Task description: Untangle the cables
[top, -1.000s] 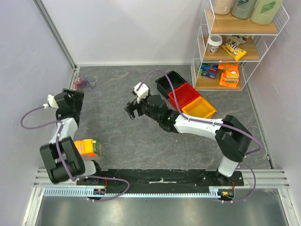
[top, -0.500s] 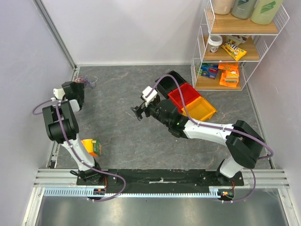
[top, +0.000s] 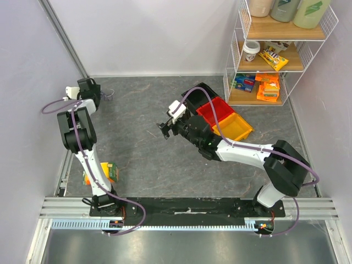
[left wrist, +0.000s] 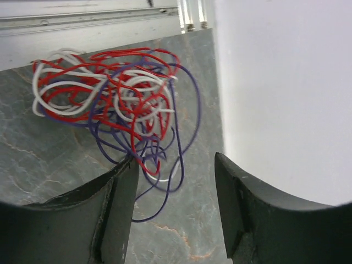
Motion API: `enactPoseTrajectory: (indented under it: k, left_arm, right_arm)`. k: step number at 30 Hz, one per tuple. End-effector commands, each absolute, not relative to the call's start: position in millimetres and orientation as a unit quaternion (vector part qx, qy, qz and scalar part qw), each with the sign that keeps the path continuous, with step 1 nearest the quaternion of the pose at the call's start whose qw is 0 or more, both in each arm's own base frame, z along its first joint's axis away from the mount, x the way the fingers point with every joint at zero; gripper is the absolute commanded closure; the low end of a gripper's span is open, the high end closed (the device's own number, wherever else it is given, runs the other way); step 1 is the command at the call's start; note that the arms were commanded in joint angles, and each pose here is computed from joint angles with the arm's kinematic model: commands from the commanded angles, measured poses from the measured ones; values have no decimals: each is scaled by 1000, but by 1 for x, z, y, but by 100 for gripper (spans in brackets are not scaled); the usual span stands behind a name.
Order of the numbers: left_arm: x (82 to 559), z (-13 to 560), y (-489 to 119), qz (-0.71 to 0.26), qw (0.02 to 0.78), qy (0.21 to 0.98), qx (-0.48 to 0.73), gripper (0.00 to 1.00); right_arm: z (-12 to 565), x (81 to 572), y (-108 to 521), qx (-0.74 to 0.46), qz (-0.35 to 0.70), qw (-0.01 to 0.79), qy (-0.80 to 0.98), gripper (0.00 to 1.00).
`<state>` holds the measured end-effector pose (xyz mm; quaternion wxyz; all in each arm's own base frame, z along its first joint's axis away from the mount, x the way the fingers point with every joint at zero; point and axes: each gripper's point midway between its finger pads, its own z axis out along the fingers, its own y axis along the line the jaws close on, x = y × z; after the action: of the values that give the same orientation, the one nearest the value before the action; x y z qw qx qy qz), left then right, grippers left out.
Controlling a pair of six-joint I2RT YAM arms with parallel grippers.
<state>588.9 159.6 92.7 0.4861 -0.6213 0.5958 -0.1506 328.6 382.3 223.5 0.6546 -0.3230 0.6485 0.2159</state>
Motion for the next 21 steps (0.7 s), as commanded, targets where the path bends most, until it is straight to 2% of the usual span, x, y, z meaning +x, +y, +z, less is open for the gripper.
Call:
enactPoseTrajectory:
  k: [1,3,5,7,9,10,14,17,18,21]
  left_arm:
    - [584,63,166,-120,442,607,-649,37]
    - [581,54,164,-110,422,621,-651,36]
    - [581,52,162,-108,415,631,-646,43]
    - [583,56,159,-109,420,648,-626,61]
    - [584,62,152,-120,423,678,-590,84]
    - [583,65,146,-130,419,687,-579,91]
    - [553,77,99,-189,392,706,-558,94]
    - [525,95,40,-237,381,734,-510,95]
    - [515,98,16,-249,374,750,-486,98]
    - [470,101,-51,-293,331,785,-434,98]
  right_arm:
    - [246,334,382,-302,227,680,629,2]
    - [245,334,383,-303,228,679,629,2]
    - [242,336,383,-303,225,678,630,2]
    - [241,337,383,-304,220,678,633,2]
    - [238,339,381,-303,212,677,637,2]
    - [237,341,381,-304,208,676,638,2]
    - [234,342,382,-307,208,671,642,2]
    - [228,342,385,-309,212,664,647,2]
    - [226,344,385,-309,210,663,649,2]
    - [215,350,380,-300,208,656,660,2]
